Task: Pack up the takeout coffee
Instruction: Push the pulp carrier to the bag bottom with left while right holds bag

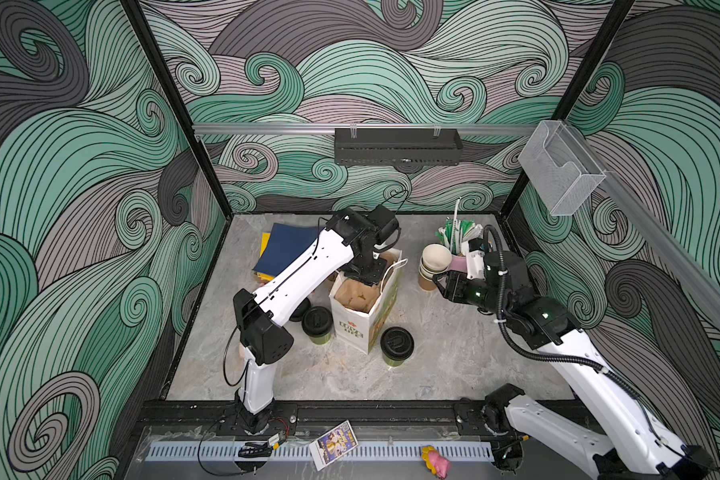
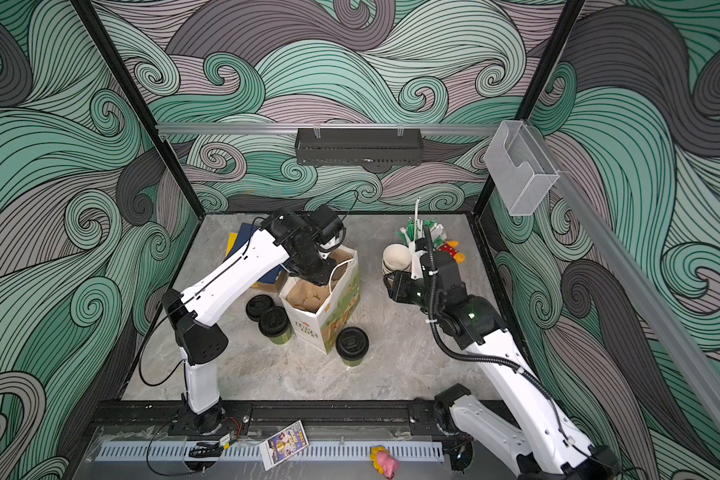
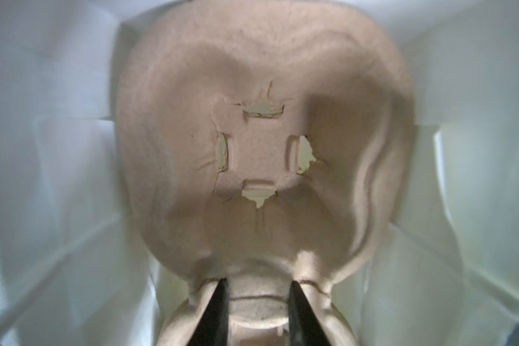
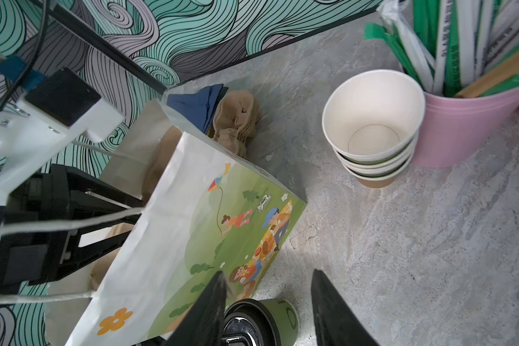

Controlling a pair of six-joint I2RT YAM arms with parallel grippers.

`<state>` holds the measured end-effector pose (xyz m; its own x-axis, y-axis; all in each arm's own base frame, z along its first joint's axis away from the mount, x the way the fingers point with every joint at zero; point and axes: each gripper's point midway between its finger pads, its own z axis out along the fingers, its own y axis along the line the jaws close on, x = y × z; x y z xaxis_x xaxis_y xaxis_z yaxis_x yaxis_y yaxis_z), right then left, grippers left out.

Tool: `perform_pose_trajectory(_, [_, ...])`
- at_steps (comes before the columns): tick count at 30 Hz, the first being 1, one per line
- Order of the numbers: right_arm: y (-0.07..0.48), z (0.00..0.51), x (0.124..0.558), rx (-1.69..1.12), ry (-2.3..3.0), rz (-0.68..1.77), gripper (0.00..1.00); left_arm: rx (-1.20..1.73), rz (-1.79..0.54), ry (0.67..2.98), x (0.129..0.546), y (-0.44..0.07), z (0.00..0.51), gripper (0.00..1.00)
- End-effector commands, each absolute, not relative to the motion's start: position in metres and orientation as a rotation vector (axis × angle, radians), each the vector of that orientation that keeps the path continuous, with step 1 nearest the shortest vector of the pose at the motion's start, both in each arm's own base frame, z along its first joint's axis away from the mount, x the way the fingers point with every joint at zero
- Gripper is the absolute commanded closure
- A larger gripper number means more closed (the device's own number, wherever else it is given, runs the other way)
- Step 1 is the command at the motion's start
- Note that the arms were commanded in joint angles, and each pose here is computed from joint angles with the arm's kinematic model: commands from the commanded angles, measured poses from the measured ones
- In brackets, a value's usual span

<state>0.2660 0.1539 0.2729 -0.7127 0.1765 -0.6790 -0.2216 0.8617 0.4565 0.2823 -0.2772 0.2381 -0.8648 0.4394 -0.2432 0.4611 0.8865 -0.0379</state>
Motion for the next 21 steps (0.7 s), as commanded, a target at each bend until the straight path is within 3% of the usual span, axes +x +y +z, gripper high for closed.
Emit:
perform_pose_trajectory(1, [0.173, 0.299, 0.277, -0.208, 2.200, 0.717, 0.49, 0.720, -0.180, 2.764, 0.278, -0.277, 0.255, 0.90])
perform_pose_trajectory(7, [0.173, 0.302, 0.287, -0.207, 2.204, 0.686, 0.48, 0.725, -0.156, 2.803, 0.280, -0.280, 0.242, 0.90])
perform_pose_trajectory(21, [0.153, 0.290, 0.265, -0.147, 2.239, 0.645, 0.48, 0.725, -0.129, 2.816, 0.290, -0.287, 0.218, 0.90])
